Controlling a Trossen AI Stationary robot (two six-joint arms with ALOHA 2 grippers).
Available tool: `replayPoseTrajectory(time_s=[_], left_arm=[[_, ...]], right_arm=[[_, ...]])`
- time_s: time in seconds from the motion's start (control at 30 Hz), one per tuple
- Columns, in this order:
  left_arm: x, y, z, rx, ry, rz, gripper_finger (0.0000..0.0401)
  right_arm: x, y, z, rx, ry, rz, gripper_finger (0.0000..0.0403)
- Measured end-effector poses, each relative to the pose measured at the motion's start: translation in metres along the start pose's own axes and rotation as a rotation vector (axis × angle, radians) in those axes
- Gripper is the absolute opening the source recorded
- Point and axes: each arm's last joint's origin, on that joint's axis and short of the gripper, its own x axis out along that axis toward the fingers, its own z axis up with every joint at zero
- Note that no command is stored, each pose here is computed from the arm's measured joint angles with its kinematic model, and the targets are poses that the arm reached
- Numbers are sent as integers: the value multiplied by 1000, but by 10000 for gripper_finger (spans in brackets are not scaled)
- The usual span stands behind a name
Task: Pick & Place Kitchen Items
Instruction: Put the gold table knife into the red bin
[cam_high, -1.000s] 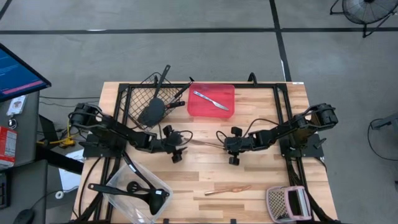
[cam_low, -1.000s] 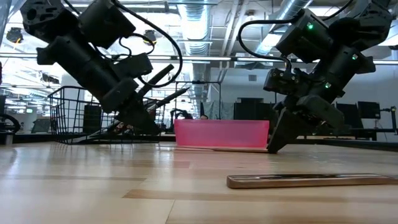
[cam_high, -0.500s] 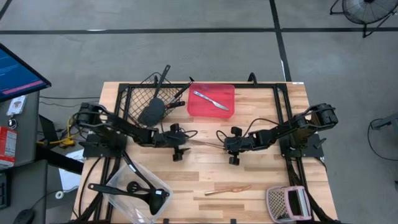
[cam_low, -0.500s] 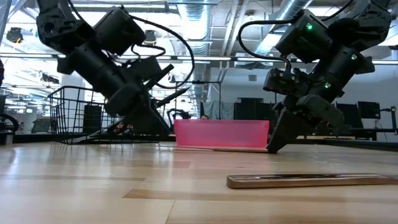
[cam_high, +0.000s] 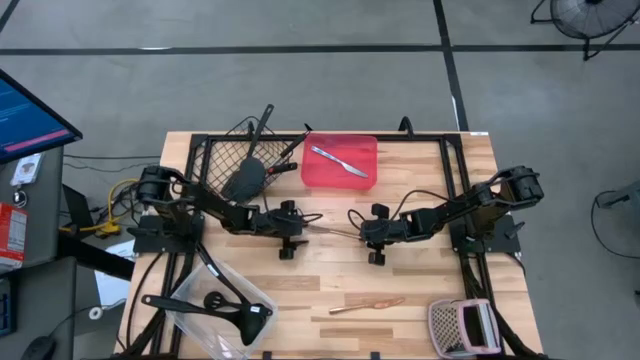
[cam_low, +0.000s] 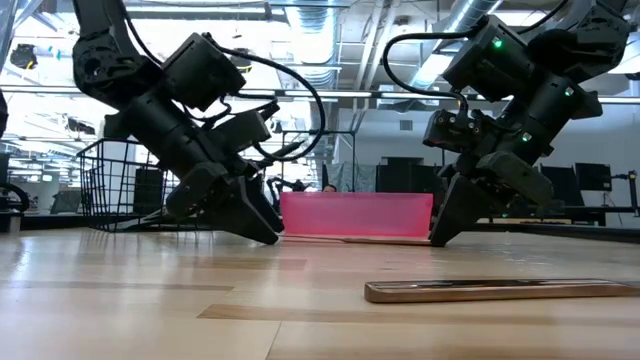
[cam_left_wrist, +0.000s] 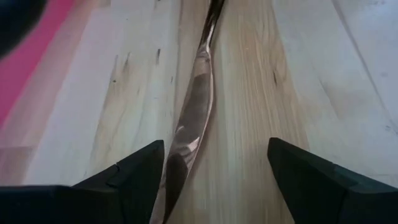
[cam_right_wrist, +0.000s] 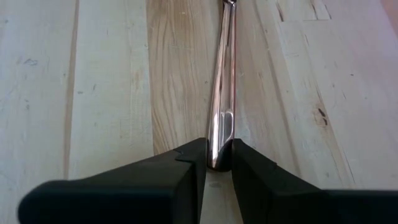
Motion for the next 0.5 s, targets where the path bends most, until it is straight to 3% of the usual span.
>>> replayPoseTrajectory(time_s=[0.27, 0.5], left_arm=[[5, 23, -9, -66, 8, -95, 229], [7, 27, -14, -84, 12, -85, 187]], right_arm=[[0, 0, 0, 1, 0, 3, 65], [0, 0, 0, 5, -2, 5, 65]])
